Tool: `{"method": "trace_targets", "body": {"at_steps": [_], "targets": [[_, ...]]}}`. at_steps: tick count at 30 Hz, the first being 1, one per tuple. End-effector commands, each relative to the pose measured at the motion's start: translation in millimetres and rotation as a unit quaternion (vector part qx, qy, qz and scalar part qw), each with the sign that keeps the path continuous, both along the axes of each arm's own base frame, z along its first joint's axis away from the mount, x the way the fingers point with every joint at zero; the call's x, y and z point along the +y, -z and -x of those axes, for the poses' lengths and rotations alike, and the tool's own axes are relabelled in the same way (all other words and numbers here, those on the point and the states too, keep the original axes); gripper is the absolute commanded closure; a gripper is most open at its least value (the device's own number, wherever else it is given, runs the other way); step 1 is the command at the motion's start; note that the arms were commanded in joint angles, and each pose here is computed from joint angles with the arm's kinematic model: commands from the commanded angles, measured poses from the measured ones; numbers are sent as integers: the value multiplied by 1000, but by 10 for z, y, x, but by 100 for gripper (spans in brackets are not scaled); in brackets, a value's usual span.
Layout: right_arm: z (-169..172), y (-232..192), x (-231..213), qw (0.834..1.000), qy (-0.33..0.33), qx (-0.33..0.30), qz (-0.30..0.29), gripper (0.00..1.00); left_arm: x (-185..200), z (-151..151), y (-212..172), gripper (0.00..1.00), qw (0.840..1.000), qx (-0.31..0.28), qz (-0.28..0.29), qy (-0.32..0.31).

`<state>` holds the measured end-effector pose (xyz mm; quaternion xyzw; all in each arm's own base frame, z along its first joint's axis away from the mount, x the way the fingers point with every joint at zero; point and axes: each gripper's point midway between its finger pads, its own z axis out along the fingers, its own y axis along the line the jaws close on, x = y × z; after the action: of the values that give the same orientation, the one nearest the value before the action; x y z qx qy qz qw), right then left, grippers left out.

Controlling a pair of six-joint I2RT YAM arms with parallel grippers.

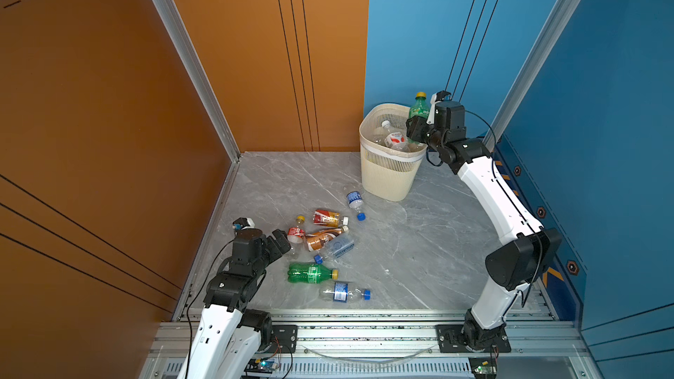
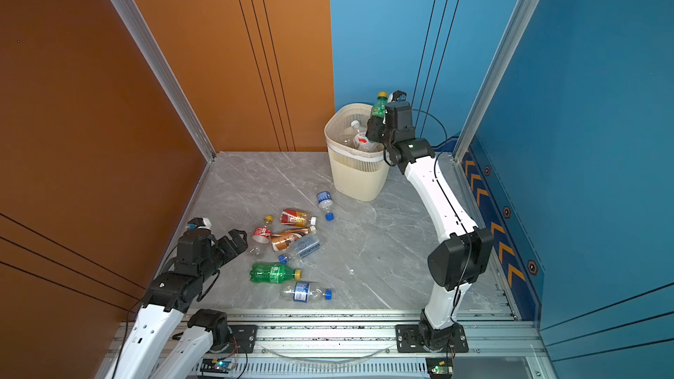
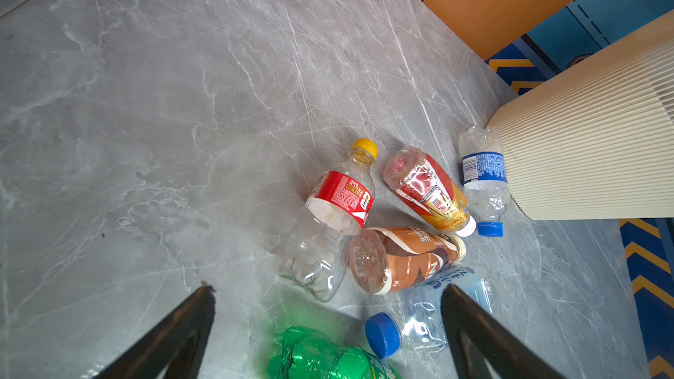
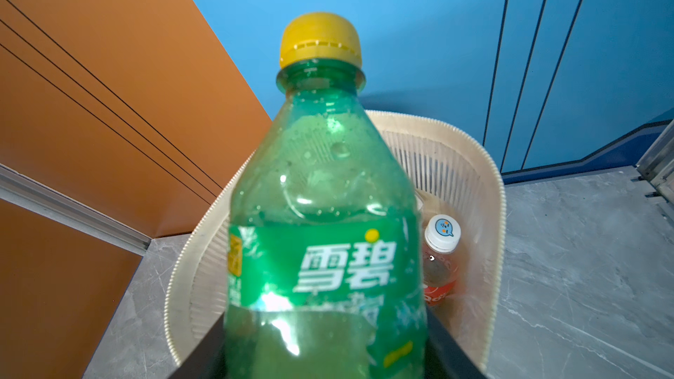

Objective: Put the plastic bottles in the bin
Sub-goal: 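Open the right gripper to drop the green bottle into the basket, then withdraw the right gripper while the left gripper reaches for the red-labelled bottle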

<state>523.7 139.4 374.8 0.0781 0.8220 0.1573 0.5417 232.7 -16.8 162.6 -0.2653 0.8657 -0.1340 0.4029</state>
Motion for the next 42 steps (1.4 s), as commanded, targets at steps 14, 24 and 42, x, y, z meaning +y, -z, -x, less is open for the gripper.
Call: {"method": "trace_targets", "body": {"at_steps": [14, 24, 42], "targets": [[772, -778, -471, 994, 50, -96, 5, 0, -33, -19, 124, 2, 1000, 28, 8, 11], [2073, 1012, -755, 997, 61, 32, -39, 0, -68, -34, 219, 3, 999, 41, 15, 19], [2207, 1302, -769, 994, 66, 59, -58, 0, -172, -169, 508, 1, 993, 96, -1, 64]]}}
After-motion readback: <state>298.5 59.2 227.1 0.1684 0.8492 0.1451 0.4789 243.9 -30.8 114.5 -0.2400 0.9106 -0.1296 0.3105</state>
